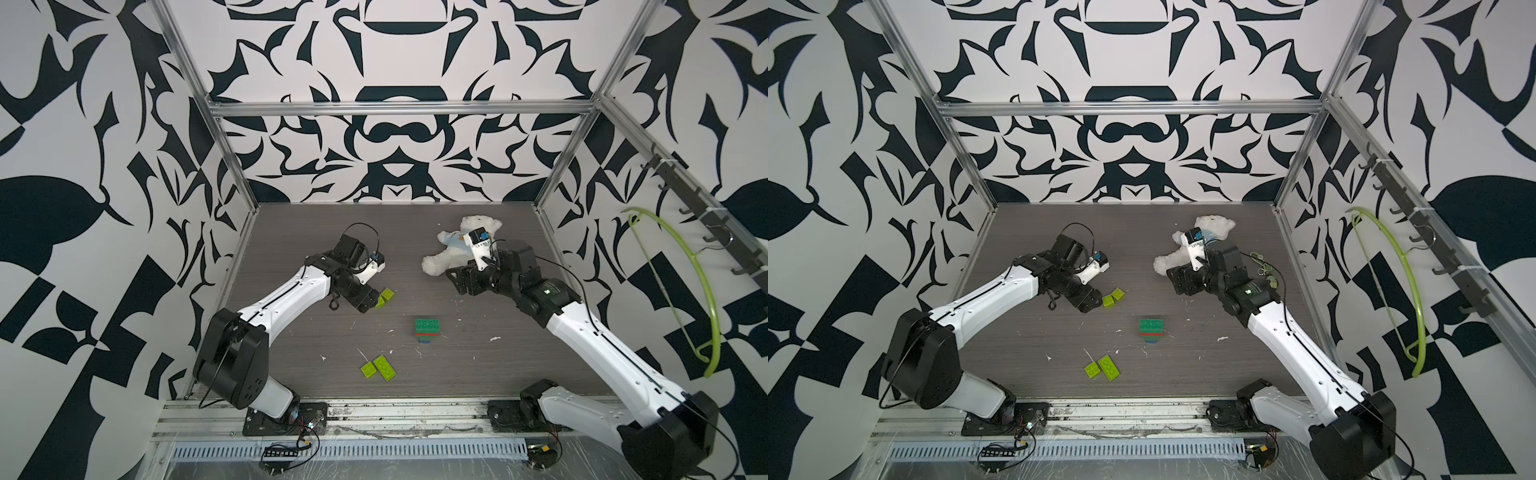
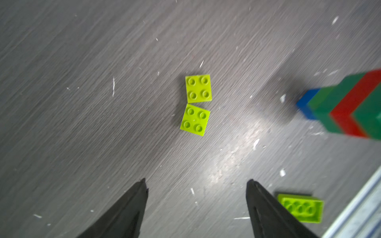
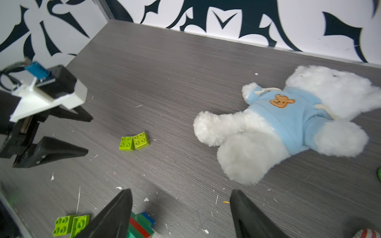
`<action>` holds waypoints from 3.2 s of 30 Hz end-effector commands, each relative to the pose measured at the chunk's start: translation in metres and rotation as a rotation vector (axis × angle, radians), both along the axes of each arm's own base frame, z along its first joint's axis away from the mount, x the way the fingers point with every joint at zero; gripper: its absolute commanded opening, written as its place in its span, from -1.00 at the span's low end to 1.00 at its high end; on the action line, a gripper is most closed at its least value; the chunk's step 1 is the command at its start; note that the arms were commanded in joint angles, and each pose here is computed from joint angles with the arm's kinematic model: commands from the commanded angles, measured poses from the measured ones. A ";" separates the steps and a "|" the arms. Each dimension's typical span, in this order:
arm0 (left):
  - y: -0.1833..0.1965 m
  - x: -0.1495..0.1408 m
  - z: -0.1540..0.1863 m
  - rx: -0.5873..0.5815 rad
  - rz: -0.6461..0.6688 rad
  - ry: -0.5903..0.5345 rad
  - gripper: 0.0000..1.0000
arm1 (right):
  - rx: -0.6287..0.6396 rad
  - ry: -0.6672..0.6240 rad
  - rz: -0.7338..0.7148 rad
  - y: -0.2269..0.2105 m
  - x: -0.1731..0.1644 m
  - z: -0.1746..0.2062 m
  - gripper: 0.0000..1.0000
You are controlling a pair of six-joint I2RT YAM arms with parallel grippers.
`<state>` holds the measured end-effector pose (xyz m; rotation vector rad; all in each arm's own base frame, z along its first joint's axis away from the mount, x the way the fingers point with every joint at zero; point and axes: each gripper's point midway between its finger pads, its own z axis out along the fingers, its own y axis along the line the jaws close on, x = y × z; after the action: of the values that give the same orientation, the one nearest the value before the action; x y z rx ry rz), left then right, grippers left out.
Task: Assemble a carrot with lego
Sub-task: Pick up the lego brick from the center of the board.
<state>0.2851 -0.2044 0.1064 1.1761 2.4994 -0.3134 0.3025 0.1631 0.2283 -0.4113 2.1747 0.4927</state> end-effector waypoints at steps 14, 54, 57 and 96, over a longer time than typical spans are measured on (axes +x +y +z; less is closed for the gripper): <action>-0.026 -0.154 -0.013 0.271 -0.847 -0.018 0.68 | -0.043 -0.088 -0.112 -0.027 0.000 0.001 0.58; -0.012 -0.188 -0.070 0.303 -1.499 -0.137 0.23 | -0.015 -0.024 -0.024 -0.009 -0.002 -0.015 0.58; -0.005 -0.190 -0.066 0.315 -1.485 -0.117 0.23 | -0.015 -0.018 -0.021 -0.008 -0.002 -0.016 0.58; 0.004 -0.193 -0.050 0.324 -1.173 -0.028 -0.72 | -0.020 0.016 -0.006 -0.006 -0.004 -0.024 0.57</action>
<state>0.0919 -0.2023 0.0349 2.7102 1.4387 -0.1491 0.2967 0.1581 0.1925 -0.4042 2.2389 0.4816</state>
